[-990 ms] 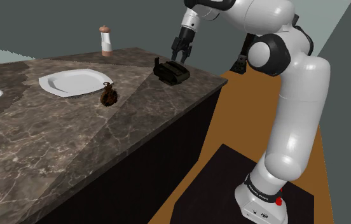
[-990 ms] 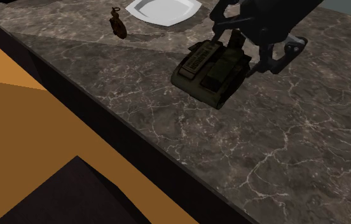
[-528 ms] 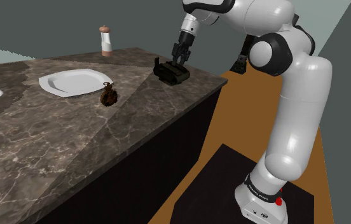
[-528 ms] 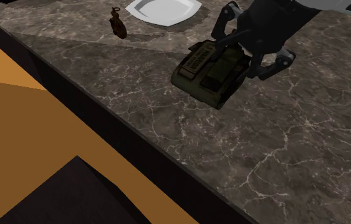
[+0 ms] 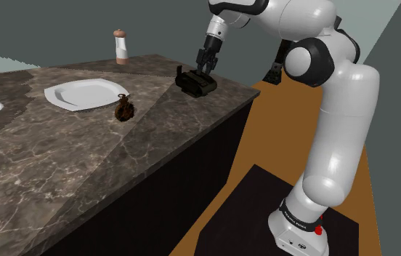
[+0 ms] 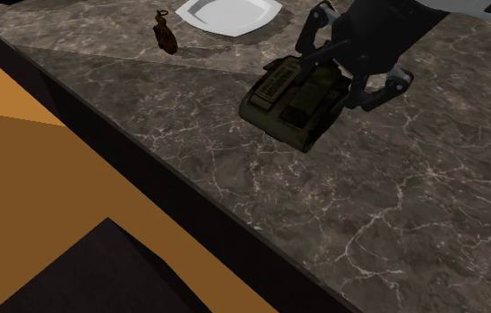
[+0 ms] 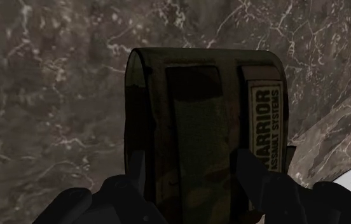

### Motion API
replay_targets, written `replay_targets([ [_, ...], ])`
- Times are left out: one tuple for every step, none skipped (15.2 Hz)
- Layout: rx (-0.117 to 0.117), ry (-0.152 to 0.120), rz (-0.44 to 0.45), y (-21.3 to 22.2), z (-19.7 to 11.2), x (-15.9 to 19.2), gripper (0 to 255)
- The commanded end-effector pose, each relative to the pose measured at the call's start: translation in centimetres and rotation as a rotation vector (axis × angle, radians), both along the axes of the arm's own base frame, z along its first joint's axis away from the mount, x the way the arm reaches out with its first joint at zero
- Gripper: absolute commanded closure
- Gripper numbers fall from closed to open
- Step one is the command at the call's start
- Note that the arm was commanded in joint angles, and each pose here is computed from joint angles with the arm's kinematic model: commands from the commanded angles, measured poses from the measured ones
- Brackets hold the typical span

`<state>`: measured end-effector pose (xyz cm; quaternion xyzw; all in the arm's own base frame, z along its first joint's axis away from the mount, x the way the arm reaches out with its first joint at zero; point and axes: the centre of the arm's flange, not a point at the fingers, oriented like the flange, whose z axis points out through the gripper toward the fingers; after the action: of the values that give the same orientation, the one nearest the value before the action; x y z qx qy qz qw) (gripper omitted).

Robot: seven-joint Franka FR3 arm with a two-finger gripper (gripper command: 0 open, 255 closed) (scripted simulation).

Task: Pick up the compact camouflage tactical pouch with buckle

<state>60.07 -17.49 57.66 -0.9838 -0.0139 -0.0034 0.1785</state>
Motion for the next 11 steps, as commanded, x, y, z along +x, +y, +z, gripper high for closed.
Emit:
replay_targets([
  [0.000, 0.001, 0.000, 0.0, 0.8, 0.0, 255],
  [0.000, 0.001, 0.000, 0.0, 1.3, 0.0, 255],
  [0.000, 0.001, 0.000, 0.0, 1.8, 0.0, 255],
  [0.000, 0.001, 0.000, 0.0, 2.4, 0.0, 255],
  [0.000, 0.001, 0.000, 0.0, 2.9, 0.0, 255],
  [0.000, 0.001, 0.000, 0.0, 3.4, 0.0, 255],
  [0.000, 0.001, 0.000, 0.0, 3.9, 0.0, 255],
  [0.000, 0.001, 0.000, 0.0, 4.5, 0.0, 255],
  [0.000, 0.001, 0.000, 0.0, 5.0, 0.0, 255],
  [0.000, 0.001, 0.000, 0.0, 5.5, 0.0, 255],
  [0.000, 0.001, 0.000, 0.0, 6.1, 0.0, 255],
])
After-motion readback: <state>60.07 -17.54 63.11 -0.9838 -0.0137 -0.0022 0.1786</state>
